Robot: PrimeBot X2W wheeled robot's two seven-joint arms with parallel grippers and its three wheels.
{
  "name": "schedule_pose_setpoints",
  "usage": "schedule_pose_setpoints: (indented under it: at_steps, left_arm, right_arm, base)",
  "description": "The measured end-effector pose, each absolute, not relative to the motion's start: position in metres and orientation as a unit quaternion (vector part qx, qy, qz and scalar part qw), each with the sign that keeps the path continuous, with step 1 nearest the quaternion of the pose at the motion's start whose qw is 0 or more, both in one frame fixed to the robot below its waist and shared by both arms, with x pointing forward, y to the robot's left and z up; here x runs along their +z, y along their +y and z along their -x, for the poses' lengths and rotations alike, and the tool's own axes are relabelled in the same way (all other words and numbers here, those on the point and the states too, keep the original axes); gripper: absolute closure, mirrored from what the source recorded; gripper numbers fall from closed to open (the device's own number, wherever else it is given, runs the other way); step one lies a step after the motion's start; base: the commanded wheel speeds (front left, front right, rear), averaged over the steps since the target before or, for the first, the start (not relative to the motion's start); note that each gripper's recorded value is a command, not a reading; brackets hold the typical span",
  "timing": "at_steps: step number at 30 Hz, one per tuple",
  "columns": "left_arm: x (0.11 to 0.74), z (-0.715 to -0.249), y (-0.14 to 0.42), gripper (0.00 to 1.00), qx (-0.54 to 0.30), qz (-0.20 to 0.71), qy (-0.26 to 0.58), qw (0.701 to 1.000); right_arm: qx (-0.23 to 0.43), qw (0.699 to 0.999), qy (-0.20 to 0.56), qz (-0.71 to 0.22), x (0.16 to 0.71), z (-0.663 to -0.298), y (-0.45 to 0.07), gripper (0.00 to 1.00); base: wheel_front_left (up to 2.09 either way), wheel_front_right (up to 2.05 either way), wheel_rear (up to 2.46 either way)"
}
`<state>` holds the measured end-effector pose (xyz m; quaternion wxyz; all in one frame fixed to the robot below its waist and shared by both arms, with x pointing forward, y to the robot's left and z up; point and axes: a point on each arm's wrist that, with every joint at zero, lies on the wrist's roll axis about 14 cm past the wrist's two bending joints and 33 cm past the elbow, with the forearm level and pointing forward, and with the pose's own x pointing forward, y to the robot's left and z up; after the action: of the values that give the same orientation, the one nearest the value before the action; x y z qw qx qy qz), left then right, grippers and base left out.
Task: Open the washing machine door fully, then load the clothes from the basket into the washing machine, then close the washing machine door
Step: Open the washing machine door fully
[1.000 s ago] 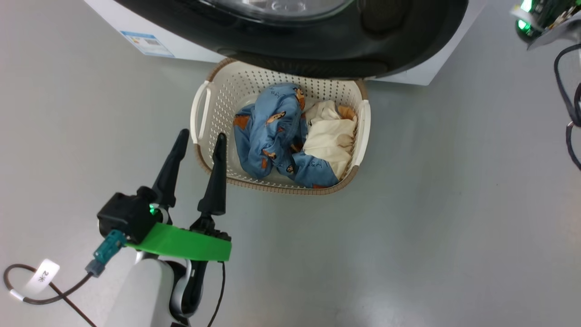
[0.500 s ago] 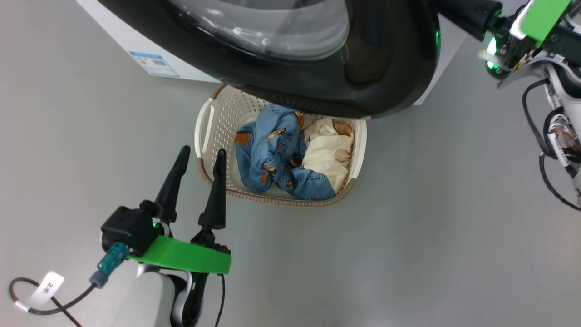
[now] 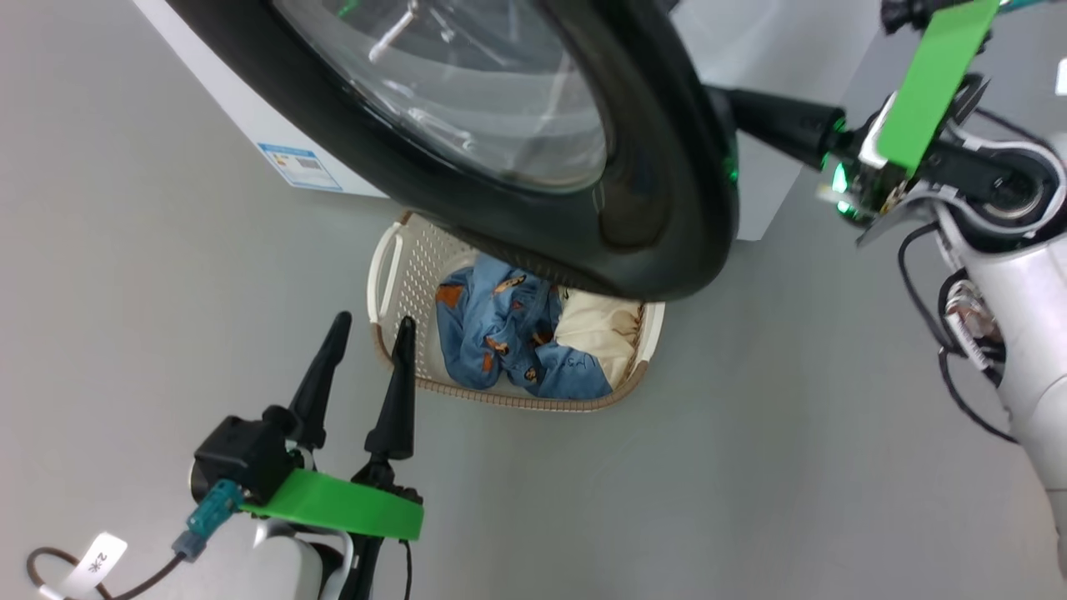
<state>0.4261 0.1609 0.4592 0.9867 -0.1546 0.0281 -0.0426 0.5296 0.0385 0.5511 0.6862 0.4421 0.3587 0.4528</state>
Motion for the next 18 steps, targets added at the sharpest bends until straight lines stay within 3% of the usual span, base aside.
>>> schedule_pose_setpoints:
  at_steps: [18]
  left_arm:
    - [0.466,-0.393,0.185,0.00,-0.002,0.155,0.021,0.988]
  right_arm:
    - [0.503,0.646,0.401,-0.412,0.553,-0.472,0.075,1.00]
  base:
    - [0.00,0.00,0.00]
